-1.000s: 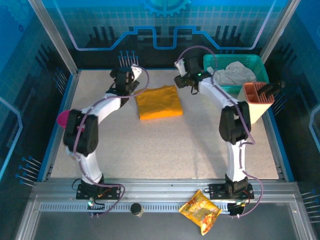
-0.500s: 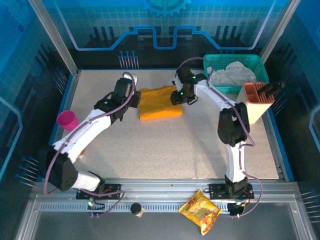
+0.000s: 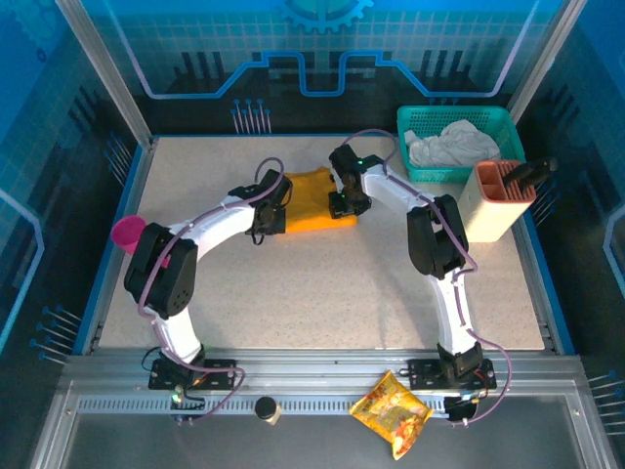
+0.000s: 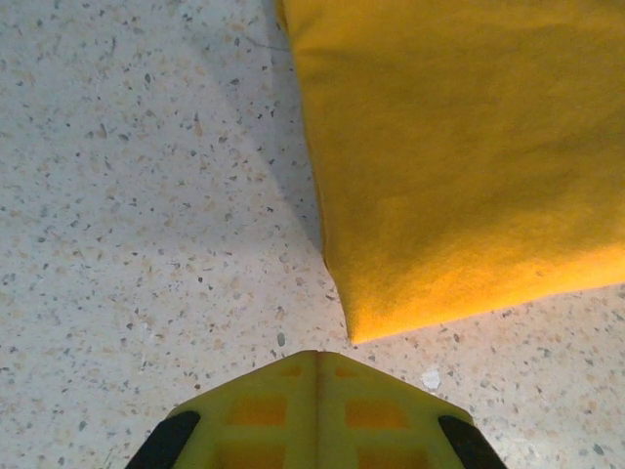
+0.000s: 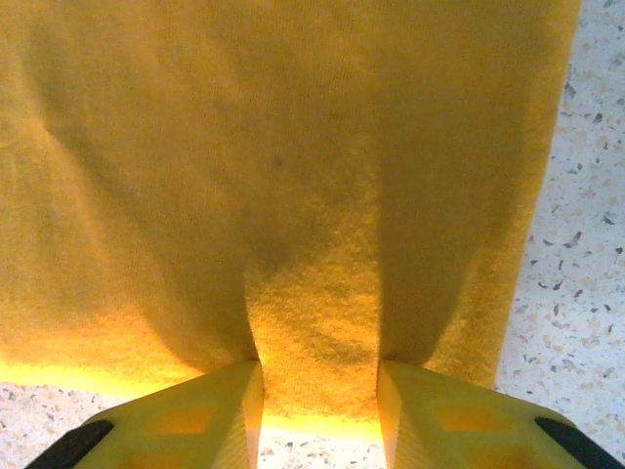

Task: Fold and stack the t-shirts

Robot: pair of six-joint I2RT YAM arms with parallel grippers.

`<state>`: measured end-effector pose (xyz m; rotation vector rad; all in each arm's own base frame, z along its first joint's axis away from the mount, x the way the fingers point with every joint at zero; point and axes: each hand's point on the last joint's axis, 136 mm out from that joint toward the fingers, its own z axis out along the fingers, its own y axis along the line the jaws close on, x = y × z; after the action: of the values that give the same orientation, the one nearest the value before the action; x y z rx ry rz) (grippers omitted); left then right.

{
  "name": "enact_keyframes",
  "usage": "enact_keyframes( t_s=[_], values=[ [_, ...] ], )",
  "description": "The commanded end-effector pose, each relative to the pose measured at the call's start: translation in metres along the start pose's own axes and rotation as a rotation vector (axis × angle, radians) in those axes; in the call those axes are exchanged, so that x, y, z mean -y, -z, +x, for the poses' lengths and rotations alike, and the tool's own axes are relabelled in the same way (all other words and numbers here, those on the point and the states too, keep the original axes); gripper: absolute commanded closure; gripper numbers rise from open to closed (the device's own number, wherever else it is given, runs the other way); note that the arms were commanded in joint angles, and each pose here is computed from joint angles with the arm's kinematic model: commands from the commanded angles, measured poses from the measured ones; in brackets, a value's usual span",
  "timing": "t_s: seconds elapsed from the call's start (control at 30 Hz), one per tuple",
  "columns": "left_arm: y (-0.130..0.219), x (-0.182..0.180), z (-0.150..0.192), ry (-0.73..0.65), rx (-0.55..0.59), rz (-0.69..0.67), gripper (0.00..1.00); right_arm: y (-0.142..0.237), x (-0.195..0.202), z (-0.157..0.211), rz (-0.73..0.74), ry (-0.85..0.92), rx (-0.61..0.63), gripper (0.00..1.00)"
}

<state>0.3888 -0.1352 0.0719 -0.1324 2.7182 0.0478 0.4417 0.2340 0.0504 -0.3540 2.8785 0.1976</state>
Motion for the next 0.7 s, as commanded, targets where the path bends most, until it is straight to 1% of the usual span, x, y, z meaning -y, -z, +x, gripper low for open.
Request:
enact_keyframes(
  t_s=[0.0, 0.1, 0.27, 0.33, 0.4, 0.53, 0.67],
  values=[
    [-0.023, 0.004, -0.003, 0.053, -0.022, 0.010, 1.00, -0.016, 0.001, 0.007, 0.024, -0.021, -0.025, 0.64],
    [-0.042, 0.007, -0.008, 0.077, -0.007, 0.010, 1.00, -0.021, 0.003, 0.007, 0.031, -0.028, -0.031, 0.64],
    [-0.068, 0.009, -0.014, 0.083, -0.040, -0.005, 1.00, -0.033, 0.009, 0.009, 0.030, -0.046, -0.050, 0.64],
    [-0.077, 0.009, -0.018, 0.081, -0.055, -0.008, 1.00, -0.046, 0.013, 0.012, 0.030, -0.061, -0.075, 0.64],
    [-0.085, 0.008, -0.024, 0.079, -0.064, -0.015, 1.00, -0.051, 0.016, 0.010, 0.026, -0.076, -0.077, 0.65],
    [-0.099, 0.005, -0.042, 0.074, -0.079, -0.016, 1.00, -0.054, 0.027, -0.004, 0.019, -0.111, -0.060, 0.65],
    [-0.109, 0.002, -0.068, 0.052, -0.079, -0.022, 1.00, -0.052, 0.040, -0.029, 0.010, -0.149, -0.024, 0.65]
  ],
)
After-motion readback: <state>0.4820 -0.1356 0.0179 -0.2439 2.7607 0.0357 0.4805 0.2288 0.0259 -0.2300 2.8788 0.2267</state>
